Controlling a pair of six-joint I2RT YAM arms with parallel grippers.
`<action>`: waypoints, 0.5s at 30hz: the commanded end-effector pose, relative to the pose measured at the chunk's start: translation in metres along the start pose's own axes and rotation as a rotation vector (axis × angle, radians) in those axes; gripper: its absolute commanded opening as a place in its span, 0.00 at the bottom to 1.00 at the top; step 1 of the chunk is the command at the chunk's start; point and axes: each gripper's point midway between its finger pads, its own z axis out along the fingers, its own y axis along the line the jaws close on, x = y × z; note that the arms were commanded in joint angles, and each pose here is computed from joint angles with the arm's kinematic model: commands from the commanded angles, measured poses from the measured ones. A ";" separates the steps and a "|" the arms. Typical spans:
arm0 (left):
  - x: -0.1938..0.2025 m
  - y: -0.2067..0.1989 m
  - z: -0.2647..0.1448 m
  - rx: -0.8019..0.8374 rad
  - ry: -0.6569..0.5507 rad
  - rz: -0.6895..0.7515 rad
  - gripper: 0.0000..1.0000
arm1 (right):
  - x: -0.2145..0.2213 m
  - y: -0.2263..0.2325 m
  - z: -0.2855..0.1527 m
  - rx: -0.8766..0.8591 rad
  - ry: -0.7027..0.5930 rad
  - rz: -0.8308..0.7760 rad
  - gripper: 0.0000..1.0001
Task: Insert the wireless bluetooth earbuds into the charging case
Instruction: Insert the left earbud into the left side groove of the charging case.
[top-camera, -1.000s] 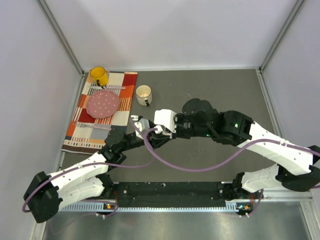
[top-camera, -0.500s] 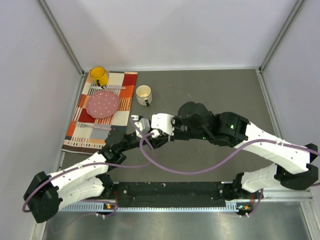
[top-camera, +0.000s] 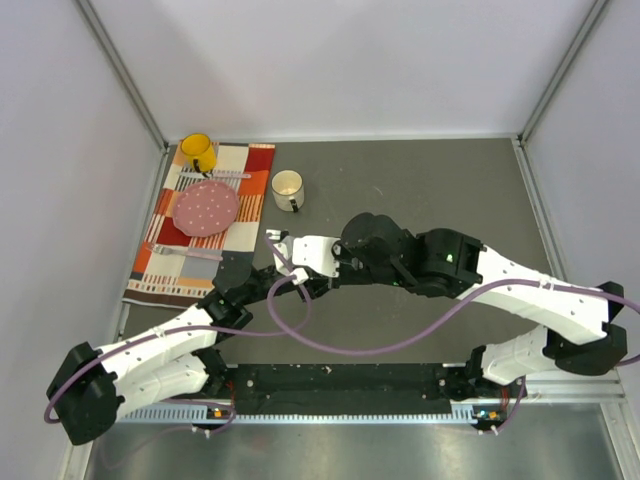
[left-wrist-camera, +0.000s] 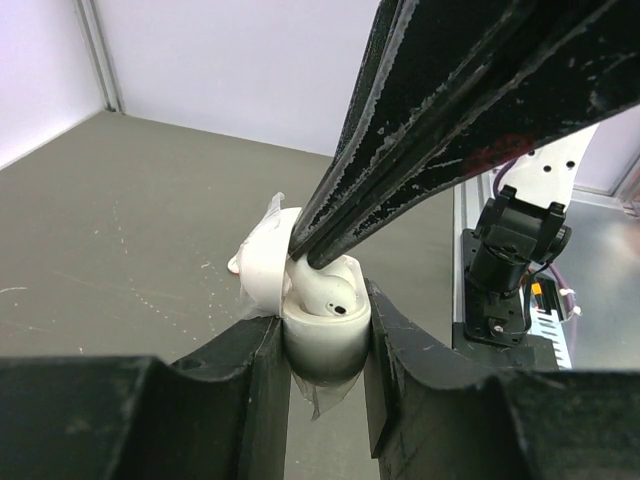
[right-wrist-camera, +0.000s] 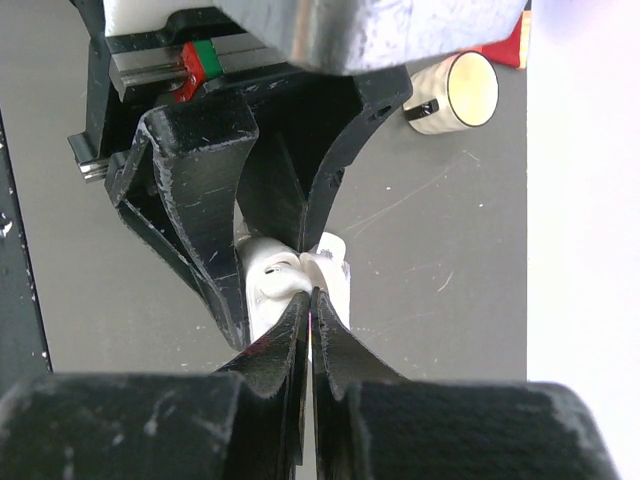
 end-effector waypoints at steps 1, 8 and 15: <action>-0.056 0.008 0.006 -0.057 -0.167 0.054 0.00 | -0.019 0.019 0.000 -0.061 -0.038 0.029 0.00; -0.063 0.016 0.004 -0.109 -0.200 0.027 0.00 | -0.018 0.024 0.000 -0.069 -0.031 0.072 0.00; -0.065 0.022 0.002 -0.147 -0.218 0.027 0.00 | -0.022 0.033 -0.005 -0.111 -0.055 0.102 0.00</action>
